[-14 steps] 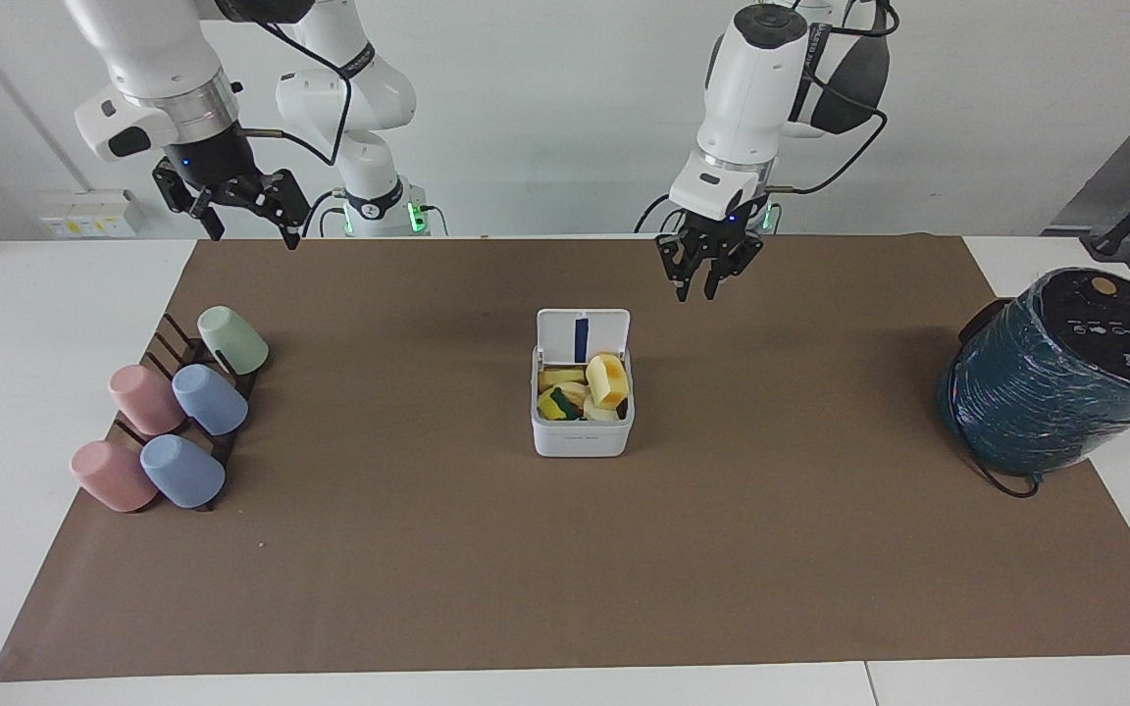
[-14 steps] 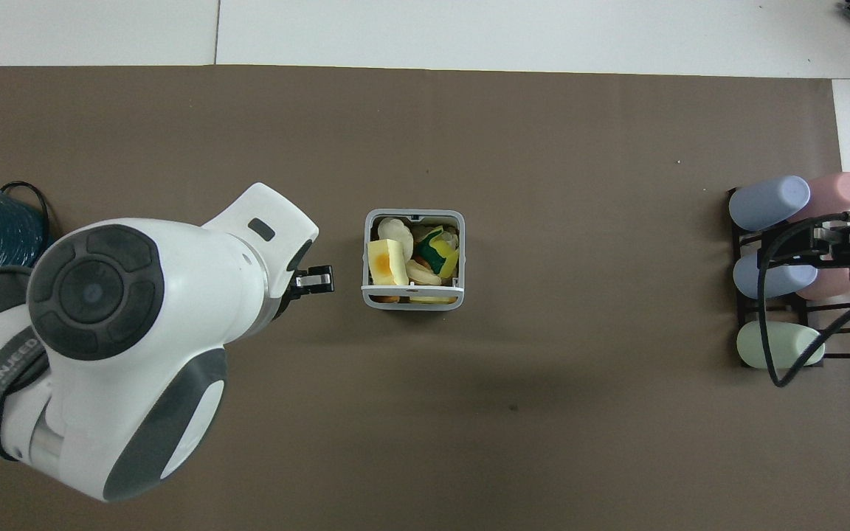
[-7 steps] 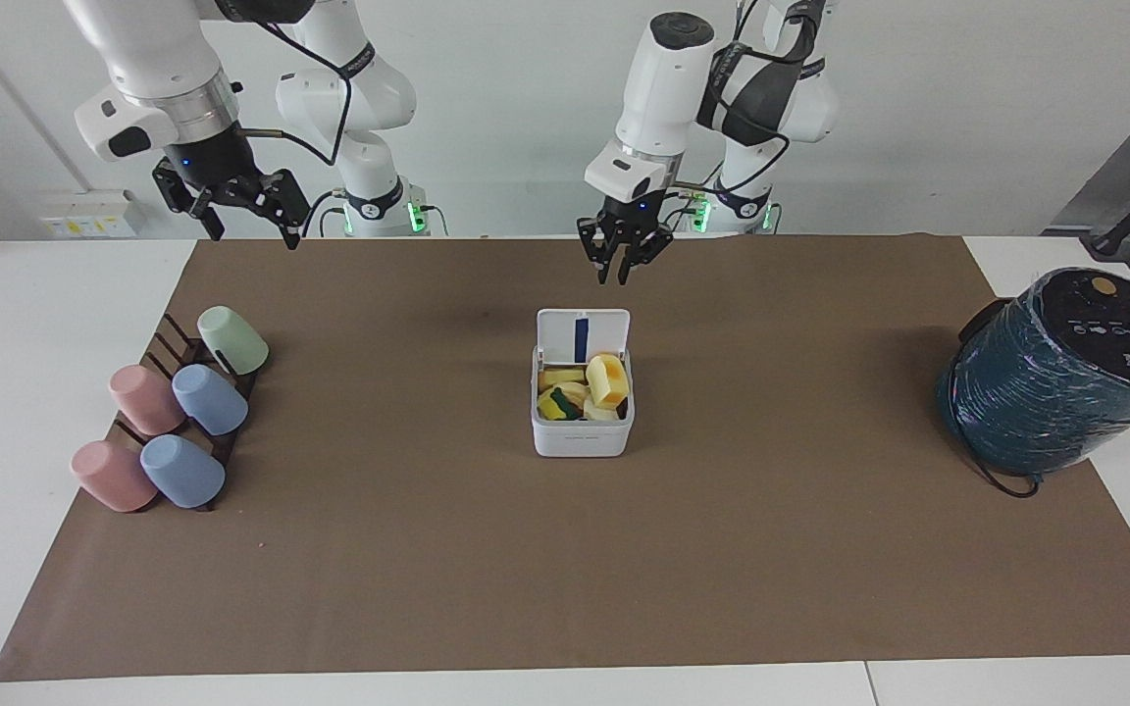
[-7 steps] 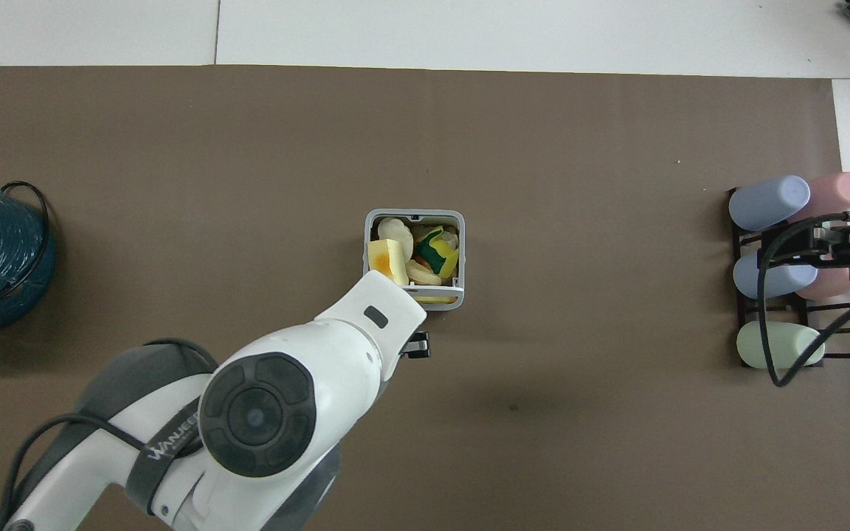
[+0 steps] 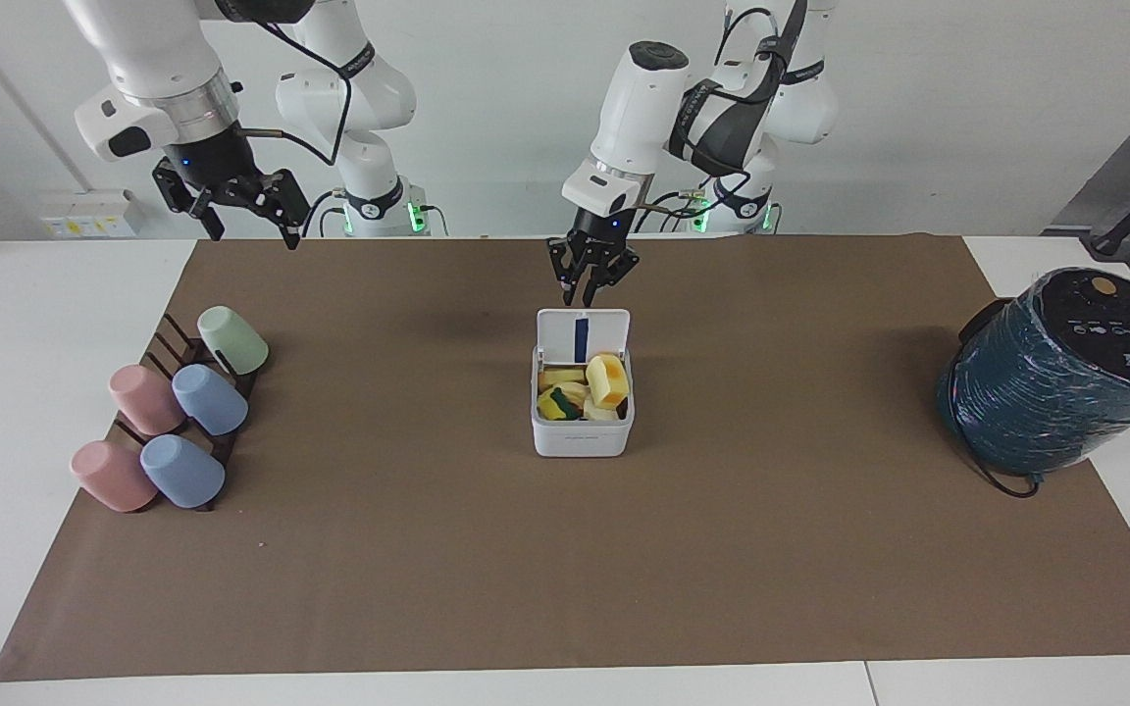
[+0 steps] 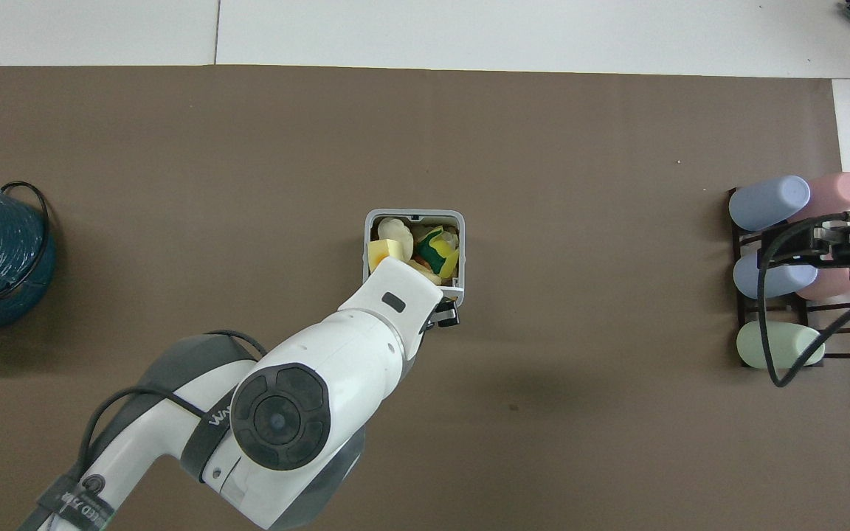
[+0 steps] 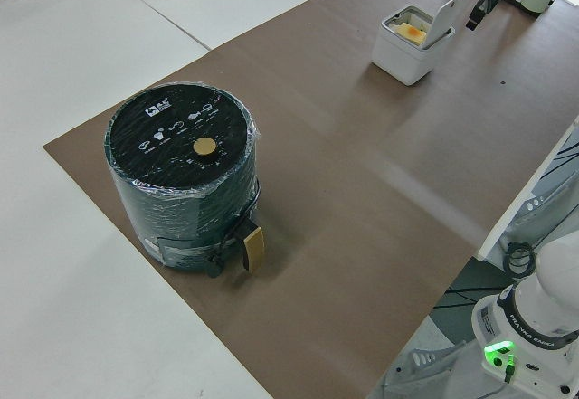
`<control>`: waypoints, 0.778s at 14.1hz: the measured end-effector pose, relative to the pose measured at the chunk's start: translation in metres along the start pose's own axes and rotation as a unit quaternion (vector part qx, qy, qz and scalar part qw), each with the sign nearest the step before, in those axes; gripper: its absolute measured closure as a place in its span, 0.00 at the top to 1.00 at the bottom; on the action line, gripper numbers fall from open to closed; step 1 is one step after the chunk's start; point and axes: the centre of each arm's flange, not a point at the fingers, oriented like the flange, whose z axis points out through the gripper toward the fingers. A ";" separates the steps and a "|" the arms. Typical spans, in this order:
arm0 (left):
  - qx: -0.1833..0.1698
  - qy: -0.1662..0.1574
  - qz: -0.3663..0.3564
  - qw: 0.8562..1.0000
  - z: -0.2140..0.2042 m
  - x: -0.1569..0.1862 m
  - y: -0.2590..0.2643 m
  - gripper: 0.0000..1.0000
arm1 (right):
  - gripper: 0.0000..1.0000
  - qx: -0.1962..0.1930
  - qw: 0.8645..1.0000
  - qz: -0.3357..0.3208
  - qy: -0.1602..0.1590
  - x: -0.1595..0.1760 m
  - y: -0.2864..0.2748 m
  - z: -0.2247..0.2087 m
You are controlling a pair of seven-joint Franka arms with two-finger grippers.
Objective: Close trash can lid
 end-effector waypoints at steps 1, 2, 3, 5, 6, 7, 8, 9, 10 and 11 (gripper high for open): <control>-0.007 0.008 -0.004 1.000 0.006 0.004 -0.001 0.22 | 1.00 0.000 1.000 0.000 0.000 0.000 0.000 0.000; -0.011 0.013 -0.009 1.000 0.012 0.009 -0.004 0.22 | 1.00 0.000 1.000 0.000 0.000 0.000 0.000 0.000; -0.013 0.019 -0.014 1.000 0.019 0.015 -0.007 0.18 | 1.00 0.000 1.000 0.000 0.000 0.000 0.000 0.000; -0.018 0.029 -0.024 0.999 0.027 0.025 -0.014 0.16 | 1.00 0.000 1.000 0.000 0.000 0.000 0.000 0.000; -0.019 0.034 -0.028 0.999 0.029 0.031 -0.018 0.15 | 1.00 0.000 1.000 0.000 0.000 0.000 0.000 0.000; -0.020 0.038 -0.033 0.999 0.030 0.037 -0.021 0.15 | 1.00 0.000 1.000 0.000 0.000 0.000 0.000 0.000; -0.021 0.040 -0.036 0.998 0.032 0.041 -0.023 0.13 | 1.00 0.000 1.000 0.000 0.000 0.000 0.000 0.000; -0.021 0.041 -0.038 0.998 0.034 0.044 -0.023 0.12 | 1.00 0.000 1.000 0.000 0.000 0.000 0.000 0.000; -0.021 0.042 -0.039 0.998 0.038 0.046 -0.023 0.12 | 1.00 0.000 1.000 0.000 0.000 0.000 0.000 0.000; -0.022 0.043 -0.040 0.998 0.044 0.047 -0.023 0.11 | 1.00 0.000 1.000 0.000 0.000 0.000 0.000 0.000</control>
